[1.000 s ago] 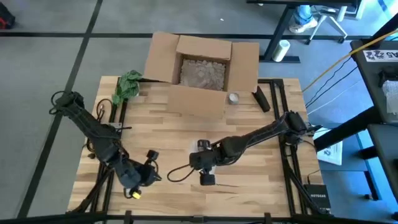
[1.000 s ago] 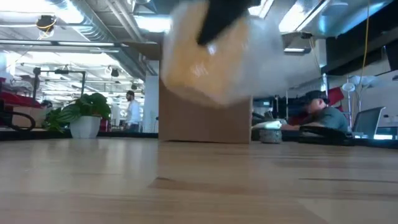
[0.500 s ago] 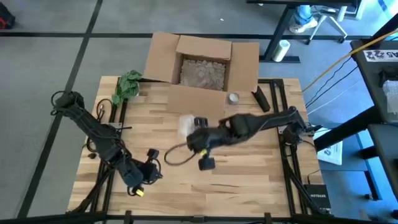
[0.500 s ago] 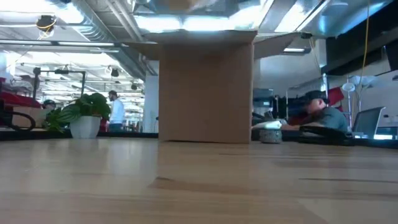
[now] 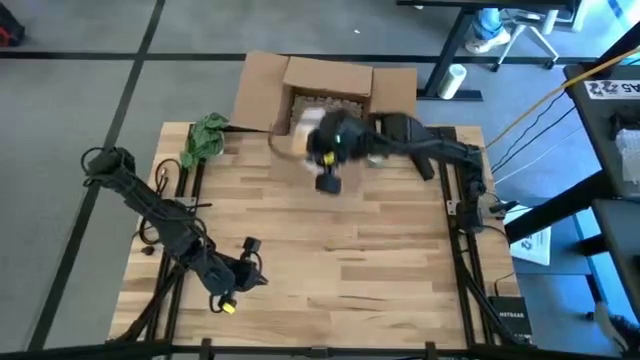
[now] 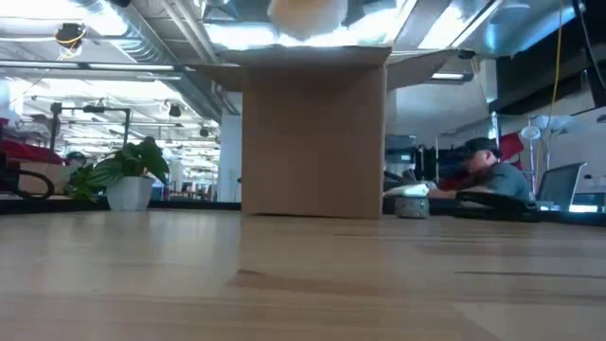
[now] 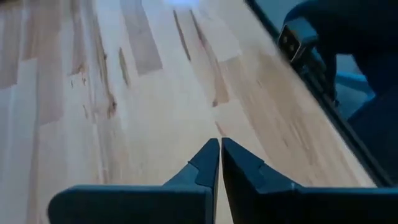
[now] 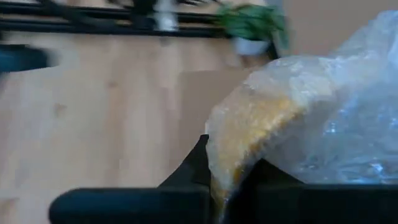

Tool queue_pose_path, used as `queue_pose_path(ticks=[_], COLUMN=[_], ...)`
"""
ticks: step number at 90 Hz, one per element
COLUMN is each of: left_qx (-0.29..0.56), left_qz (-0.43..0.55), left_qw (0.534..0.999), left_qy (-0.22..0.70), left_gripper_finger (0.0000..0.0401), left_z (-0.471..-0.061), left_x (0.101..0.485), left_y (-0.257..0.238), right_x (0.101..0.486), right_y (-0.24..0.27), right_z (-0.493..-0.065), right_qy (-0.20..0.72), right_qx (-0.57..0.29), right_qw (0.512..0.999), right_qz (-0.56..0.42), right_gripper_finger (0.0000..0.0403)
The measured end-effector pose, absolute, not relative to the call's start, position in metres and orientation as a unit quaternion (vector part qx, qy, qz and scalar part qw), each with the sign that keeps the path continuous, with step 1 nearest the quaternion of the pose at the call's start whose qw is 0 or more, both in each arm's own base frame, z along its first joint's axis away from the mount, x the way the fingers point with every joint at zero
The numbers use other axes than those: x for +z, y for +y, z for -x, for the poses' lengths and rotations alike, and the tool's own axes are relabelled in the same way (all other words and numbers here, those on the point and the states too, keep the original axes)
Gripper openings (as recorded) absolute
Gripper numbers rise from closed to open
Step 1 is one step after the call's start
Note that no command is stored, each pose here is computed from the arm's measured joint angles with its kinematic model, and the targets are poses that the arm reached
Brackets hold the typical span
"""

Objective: Wrap mug
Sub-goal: Put the wrapped yellow mug into the cardboard box

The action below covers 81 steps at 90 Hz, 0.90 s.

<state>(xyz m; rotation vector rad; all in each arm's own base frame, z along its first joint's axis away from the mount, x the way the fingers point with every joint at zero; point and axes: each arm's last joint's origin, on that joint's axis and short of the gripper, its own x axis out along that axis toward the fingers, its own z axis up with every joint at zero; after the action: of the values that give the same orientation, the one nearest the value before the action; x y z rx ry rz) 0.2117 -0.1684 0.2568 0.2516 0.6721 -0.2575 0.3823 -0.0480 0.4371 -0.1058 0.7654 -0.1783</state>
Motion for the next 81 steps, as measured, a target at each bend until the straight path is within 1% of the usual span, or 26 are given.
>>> queue_pose_path(ticks=[12, 20, 29, 40, 58, 81], left_qx=[-0.119, -0.105, -0.091, -0.087, -0.088, -0.089], left_qz=[-0.126, -0.122, -0.116, -0.117, -0.117, -0.114], left_qw=[0.927, 0.926, 0.926, 0.927, 0.928, 0.928], left_qy=[0.332, 0.341, 0.349, 0.345, 0.344, 0.343], left_gripper_finger=[0.0, 0.0, 0.0, 0.0, 0.0, 0.0], left_z=[-0.213, -0.215, -0.218, -0.221, -0.221, -0.221], left_x=[0.249, 0.242, 0.24, 0.241, 0.242, 0.242], left_y=[-0.164, -0.157, -0.151, -0.148, -0.149, -0.149], right_x=[0.442, 0.44, 0.428, 0.404, 0.351, 0.308], right_y=[-0.091, -0.119, -0.148, -0.175, -0.202, -0.212], right_z=[-0.38, -0.376, -0.373, -0.373, -0.387, -0.409], right_qy=[0.339, 0.338, 0.354, 0.391, 0.447, 0.469], right_qx=[-0.114, -0.119, -0.128, -0.137, -0.101, -0.049], right_qw=[0.933, 0.933, 0.926, 0.909, 0.882, 0.869], right_qz=[0.041, 0.022, -0.012, -0.044, -0.112, -0.147], right_gripper_finger=[0.0001, 0.0001, 0.0001, 0.0001, 0.0001, 0.0001])
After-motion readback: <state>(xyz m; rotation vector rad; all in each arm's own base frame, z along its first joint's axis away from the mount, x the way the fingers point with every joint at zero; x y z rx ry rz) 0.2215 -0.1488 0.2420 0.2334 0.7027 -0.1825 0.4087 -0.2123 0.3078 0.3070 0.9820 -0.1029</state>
